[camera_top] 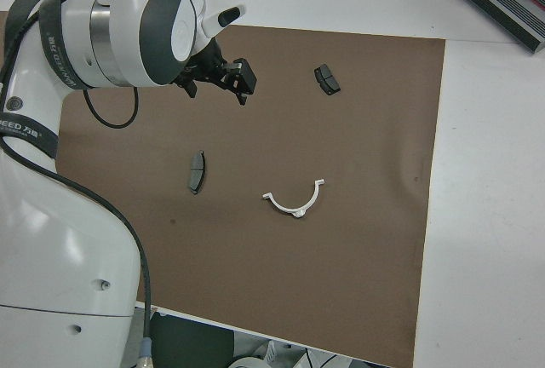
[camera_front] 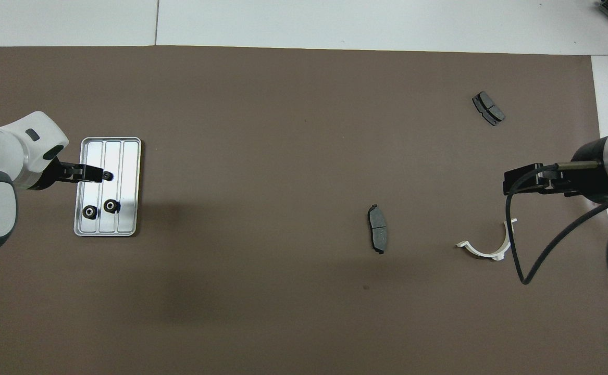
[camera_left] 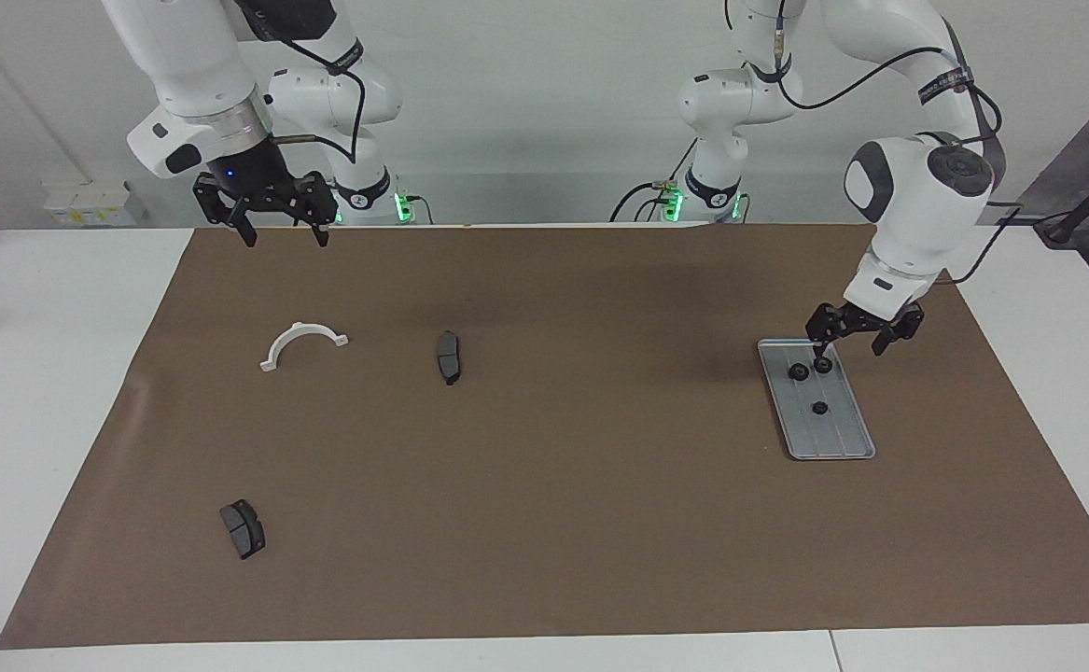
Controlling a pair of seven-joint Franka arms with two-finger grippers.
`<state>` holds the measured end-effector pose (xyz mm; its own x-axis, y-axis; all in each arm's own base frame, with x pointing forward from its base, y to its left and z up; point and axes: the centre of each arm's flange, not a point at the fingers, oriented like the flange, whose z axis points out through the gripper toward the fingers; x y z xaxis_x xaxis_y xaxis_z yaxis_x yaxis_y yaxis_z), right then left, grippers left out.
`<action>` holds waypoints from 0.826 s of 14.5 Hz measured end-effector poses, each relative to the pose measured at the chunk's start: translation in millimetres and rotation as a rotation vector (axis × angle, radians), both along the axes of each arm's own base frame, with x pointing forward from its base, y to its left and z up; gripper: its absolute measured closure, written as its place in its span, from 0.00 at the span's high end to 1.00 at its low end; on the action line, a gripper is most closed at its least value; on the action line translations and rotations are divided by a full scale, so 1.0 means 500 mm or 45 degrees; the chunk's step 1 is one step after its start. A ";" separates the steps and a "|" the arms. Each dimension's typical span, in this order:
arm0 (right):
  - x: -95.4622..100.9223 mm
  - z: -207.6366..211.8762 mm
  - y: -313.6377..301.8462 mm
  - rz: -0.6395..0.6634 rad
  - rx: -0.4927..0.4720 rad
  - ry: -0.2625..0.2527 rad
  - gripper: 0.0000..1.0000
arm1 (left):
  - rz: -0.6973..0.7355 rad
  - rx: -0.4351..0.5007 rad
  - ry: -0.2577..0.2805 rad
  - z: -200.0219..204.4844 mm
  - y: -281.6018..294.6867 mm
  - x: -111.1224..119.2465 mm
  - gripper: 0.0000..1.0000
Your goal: Pick bearing gear from pile to tray
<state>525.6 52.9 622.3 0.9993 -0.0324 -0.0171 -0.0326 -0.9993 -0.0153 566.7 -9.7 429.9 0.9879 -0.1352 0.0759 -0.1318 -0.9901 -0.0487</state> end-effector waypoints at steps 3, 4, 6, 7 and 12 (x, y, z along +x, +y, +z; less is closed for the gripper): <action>0.000 -0.001 -0.004 0.008 0.000 0.001 1.00 | -0.026 0.002 0.007 0.035 -0.023 0.003 1.00; 0.000 -0.001 -0.006 0.007 0.000 0.001 1.00 | -0.028 0.004 0.018 0.060 -0.025 0.004 1.00; 0.000 -0.001 -0.006 0.007 0.000 0.001 1.00 | -0.027 0.005 0.033 0.123 -0.026 0.003 1.00; 0.000 -0.001 -0.006 0.007 0.000 0.001 1.00 | -0.021 -0.006 0.035 0.154 -0.027 -0.001 1.00; 0.000 -0.002 -0.006 0.009 0.000 0.002 1.00 | 0.009 -0.068 0.049 0.286 -0.023 -0.021 1.00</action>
